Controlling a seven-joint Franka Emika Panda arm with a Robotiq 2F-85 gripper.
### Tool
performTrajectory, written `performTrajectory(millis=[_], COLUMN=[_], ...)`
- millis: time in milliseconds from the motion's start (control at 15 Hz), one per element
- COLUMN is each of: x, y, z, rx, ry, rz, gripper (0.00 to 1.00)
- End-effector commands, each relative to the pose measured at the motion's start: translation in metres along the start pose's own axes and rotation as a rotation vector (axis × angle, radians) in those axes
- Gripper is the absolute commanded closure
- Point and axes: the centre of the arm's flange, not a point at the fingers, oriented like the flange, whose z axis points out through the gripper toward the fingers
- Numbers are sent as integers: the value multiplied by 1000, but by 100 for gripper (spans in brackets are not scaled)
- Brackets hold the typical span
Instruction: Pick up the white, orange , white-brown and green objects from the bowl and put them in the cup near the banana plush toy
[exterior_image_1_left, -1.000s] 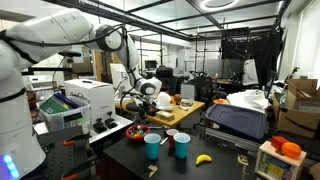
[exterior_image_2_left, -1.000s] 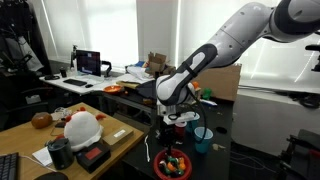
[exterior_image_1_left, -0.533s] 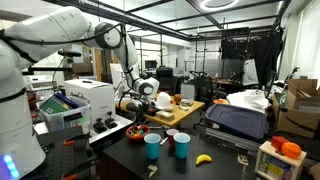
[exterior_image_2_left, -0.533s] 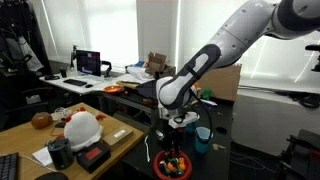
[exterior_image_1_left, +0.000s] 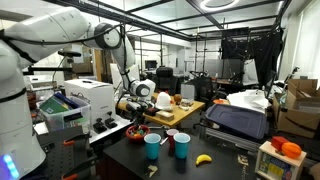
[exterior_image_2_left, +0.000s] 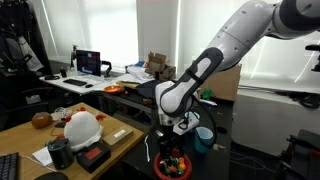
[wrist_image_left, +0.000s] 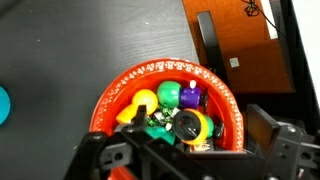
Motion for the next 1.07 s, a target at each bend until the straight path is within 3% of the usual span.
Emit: performTrajectory(millis=[0,733,800,867,1000], x=[-9,3,4,4,5], y=[-2,-3,-3,-3,-3], z=[0,15,17,18,20], rx=[-4,-13,-12,-10,-8], ry=[26,78,83,87,93], rz=[-56,-116,-125,-133,-141], gripper=[0,0,25,26,42])
